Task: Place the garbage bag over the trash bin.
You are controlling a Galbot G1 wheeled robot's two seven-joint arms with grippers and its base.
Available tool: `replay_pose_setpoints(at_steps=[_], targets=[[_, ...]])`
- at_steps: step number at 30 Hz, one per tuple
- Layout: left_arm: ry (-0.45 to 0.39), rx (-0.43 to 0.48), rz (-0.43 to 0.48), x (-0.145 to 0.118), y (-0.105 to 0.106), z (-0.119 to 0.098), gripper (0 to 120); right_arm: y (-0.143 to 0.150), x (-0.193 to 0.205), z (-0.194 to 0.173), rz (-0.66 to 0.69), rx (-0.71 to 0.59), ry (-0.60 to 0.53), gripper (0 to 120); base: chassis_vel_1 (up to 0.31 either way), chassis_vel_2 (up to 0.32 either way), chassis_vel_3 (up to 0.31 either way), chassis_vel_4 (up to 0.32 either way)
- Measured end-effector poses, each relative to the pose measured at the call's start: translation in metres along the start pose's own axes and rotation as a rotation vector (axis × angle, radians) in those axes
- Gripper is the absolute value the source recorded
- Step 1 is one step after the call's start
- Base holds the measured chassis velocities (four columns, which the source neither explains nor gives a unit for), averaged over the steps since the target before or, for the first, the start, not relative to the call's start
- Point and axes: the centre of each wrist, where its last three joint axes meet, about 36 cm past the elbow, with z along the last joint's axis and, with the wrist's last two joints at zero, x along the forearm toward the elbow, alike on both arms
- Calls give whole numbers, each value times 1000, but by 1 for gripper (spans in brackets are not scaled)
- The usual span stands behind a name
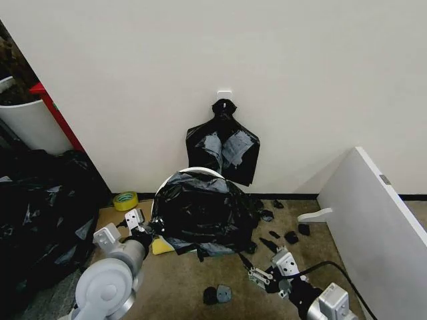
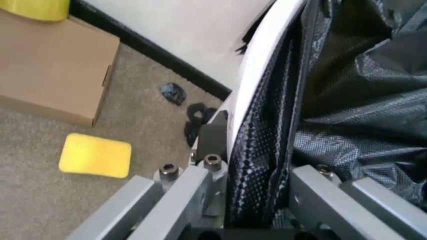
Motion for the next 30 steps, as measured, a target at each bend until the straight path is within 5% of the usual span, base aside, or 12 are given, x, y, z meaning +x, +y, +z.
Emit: replay_pose_setpoints(at_steps=[3,17,23,27,30], targets=[[12,1,-7,-4,0,0,1,4,2,3,-40,11,-46,97,0,0,0,0],[45,-20,1,-8,-7,2,1,23,-8,-3,-258,72,-238,100,0,0,0,0],[50,-19,4,-6,-8,3,1,27,-10,-3,-285,79,-245,89,0,0,0,0],[53,-17,11,-2,-10,4,1,29,-17,12,-311,142,-207,67,0,0,0,0],[52,-17,12,-1,-10,4,1,28,-18,15,-312,155,-199,62,0,0,0,0]])
